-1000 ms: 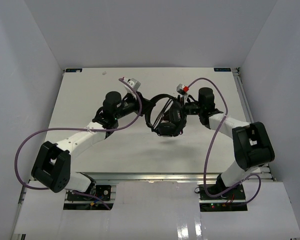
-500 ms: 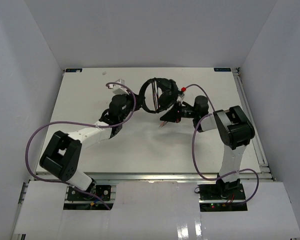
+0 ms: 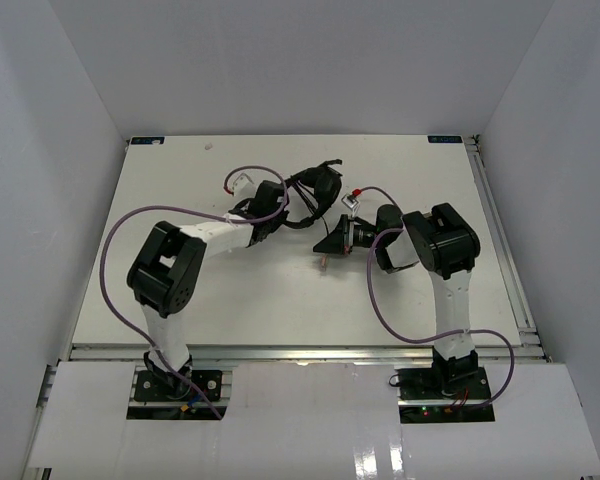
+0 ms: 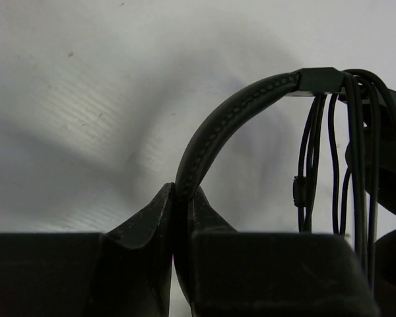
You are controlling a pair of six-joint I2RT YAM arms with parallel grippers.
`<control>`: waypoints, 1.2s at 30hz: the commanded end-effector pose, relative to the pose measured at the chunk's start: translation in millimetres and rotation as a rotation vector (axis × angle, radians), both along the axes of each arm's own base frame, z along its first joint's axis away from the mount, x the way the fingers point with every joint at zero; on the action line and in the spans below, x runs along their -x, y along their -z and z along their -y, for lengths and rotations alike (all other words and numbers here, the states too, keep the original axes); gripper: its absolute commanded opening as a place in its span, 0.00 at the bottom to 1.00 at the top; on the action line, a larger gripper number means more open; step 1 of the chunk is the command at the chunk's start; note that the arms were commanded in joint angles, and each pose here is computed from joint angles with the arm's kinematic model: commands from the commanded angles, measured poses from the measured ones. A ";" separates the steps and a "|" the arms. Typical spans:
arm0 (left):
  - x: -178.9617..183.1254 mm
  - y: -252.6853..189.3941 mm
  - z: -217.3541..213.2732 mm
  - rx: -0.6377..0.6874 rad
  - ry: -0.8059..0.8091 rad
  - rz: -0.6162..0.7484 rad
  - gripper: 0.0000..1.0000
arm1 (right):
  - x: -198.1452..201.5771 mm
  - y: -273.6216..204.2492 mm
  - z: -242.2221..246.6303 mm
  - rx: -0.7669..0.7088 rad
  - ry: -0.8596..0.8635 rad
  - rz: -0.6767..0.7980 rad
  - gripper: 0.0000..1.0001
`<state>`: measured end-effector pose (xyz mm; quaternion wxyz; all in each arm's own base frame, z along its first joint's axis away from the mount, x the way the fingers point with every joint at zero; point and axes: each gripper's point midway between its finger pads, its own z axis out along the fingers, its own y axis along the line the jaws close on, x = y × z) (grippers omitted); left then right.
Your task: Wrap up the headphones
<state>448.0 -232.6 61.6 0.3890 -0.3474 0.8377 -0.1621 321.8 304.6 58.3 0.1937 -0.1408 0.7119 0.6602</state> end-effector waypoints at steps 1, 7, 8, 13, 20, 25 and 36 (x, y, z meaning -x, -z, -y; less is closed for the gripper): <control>-11.2 -0.6 -15.7 -0.096 -0.115 -0.078 0.00 | -5.5 -18.3 -5.7 -0.055 -0.010 0.131 0.08; -6.2 24.1 -29.0 -0.290 -0.046 -0.152 0.00 | -2.7 -8.1 1.0 0.024 -0.024 0.129 0.40; -4.3 25.3 -31.5 -0.327 -0.028 -0.156 0.01 | -2.8 -9.6 4.1 0.042 -0.023 0.161 0.47; 0.2 19.8 -36.8 -0.441 0.041 -0.147 0.46 | -1.1 3.0 37.6 0.238 -0.017 0.228 0.72; 2.3 -25.2 -25.2 -0.431 0.194 -0.055 0.97 | -5.0 -7.1 117.1 0.605 0.049 0.452 0.88; 40.0 -73.9 -3.1 -0.375 0.542 0.164 0.98 | -12.7 -51.5 170.6 0.869 0.275 0.613 0.90; 172.5 -169.4 -14.1 -0.320 0.968 0.678 0.98 | -2.5 -148.2 228.4 0.914 0.816 0.728 0.90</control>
